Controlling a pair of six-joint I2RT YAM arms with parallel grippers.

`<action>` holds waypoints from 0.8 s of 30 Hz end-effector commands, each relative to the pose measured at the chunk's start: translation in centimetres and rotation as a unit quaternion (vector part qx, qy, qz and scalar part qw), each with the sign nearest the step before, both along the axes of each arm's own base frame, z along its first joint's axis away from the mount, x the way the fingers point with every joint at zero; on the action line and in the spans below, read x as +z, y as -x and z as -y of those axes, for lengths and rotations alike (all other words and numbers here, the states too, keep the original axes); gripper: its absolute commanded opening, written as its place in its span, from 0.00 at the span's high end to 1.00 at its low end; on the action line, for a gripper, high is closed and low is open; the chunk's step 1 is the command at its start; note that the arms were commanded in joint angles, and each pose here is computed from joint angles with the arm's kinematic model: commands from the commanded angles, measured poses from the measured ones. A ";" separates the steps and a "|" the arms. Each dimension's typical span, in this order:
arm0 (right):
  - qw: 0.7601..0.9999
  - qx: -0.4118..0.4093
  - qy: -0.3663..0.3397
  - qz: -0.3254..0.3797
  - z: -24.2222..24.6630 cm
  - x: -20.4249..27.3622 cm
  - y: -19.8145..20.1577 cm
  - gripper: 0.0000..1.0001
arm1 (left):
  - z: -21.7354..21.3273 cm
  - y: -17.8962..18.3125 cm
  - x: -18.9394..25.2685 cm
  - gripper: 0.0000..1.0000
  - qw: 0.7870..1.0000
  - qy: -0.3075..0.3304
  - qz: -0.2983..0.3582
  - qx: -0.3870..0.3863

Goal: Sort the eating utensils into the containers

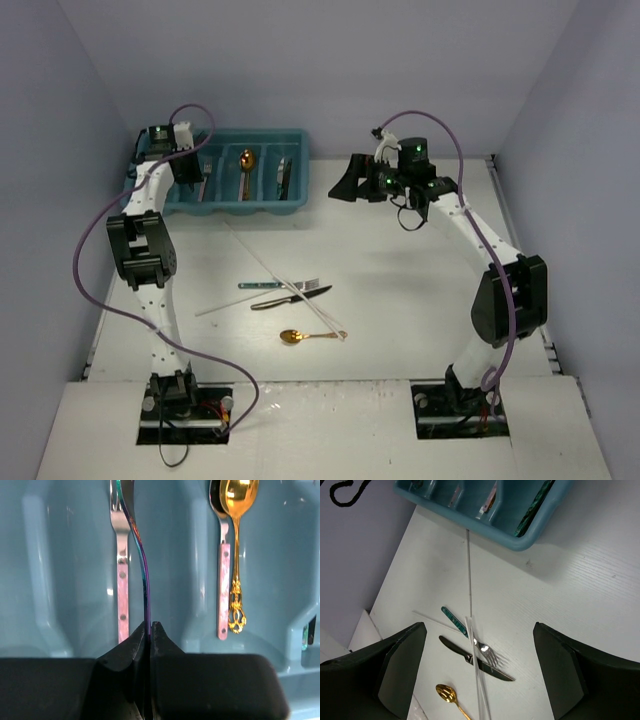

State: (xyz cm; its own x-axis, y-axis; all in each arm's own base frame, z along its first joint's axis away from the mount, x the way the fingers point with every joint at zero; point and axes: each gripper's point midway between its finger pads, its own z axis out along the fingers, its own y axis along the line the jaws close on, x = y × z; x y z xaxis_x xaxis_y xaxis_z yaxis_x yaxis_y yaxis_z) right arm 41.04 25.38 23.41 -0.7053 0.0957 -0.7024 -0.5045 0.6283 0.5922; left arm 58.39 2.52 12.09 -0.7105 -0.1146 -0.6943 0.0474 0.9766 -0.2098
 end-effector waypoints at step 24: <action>0.986 0.037 0.132 0.095 1.4 -1.1 2.0 0.17 | -0.2 -3.1 17.3 0.48 0.980 -0.031 0.197 -0.022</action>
